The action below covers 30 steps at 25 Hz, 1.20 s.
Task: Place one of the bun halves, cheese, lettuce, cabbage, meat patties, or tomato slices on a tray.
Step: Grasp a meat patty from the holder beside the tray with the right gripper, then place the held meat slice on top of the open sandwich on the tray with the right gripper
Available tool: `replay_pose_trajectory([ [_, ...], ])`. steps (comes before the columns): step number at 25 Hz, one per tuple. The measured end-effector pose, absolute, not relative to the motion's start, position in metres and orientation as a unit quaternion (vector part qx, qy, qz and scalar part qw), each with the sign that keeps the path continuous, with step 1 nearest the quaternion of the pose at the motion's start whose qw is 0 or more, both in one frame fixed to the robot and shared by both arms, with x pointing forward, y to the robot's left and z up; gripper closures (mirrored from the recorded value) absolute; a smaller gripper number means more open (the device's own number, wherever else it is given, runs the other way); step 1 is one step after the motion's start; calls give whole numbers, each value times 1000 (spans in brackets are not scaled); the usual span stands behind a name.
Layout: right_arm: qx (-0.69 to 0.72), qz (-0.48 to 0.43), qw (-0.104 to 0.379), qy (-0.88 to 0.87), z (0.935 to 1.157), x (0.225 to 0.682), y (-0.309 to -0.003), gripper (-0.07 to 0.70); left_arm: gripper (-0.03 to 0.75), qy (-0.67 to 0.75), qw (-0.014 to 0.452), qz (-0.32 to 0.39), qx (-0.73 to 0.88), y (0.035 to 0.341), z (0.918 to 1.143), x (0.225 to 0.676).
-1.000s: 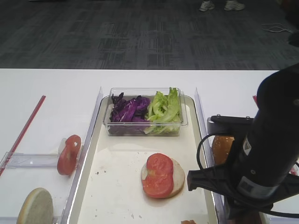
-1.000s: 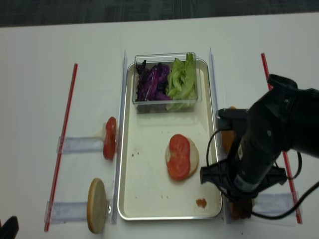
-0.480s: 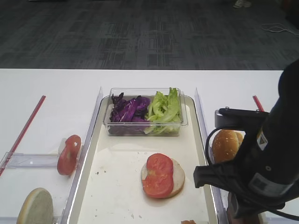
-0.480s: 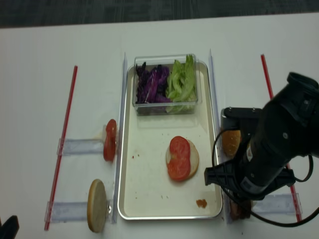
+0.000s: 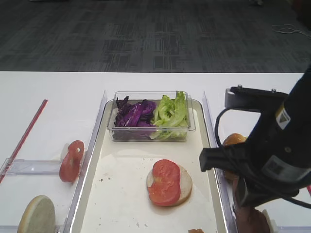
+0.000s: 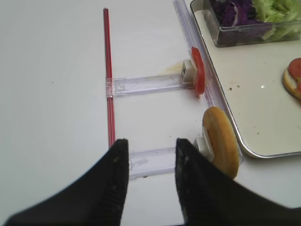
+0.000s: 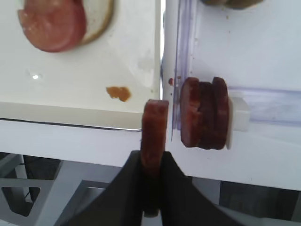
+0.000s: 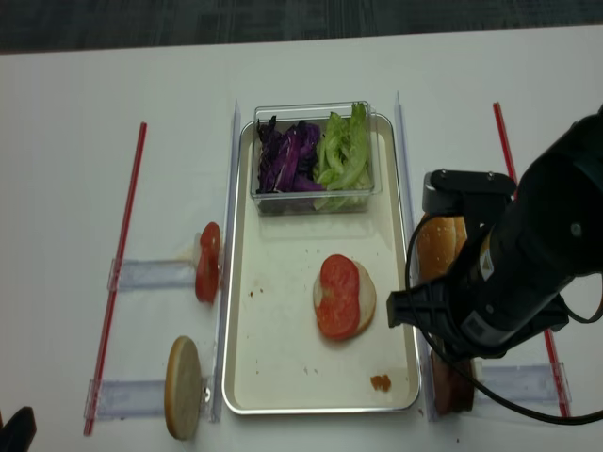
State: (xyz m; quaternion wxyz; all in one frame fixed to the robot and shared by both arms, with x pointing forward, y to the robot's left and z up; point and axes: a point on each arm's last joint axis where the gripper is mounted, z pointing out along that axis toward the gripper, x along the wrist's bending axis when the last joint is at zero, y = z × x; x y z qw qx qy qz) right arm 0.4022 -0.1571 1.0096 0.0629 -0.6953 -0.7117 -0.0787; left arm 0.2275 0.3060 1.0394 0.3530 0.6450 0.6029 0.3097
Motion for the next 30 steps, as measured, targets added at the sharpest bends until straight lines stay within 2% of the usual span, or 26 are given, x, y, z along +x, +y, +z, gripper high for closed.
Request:
replay_pose_trajectory([
  [5, -685, -114, 70, -716, 1026, 409, -149, 532, 480, 603, 353, 310, 645, 306, 1039, 228],
  [18, -660, -200, 97, -718, 1032, 416, -135, 533, 480, 603, 353, 310, 645, 306, 1039, 228],
  [21, -652, -210, 115, -720, 1029, 418, -128, 533, 480, 603, 353, 310, 645, 306, 1039, 228],
  [27, -639, -205, 145, -727, 1010, 428, -114, 533, 480, 603, 353, 310, 645, 306, 1039, 228],
  [30, -637, -222, 178, -716, 1006, 435, -112, 533, 480, 603, 353, 310, 645, 306, 1039, 228],
])
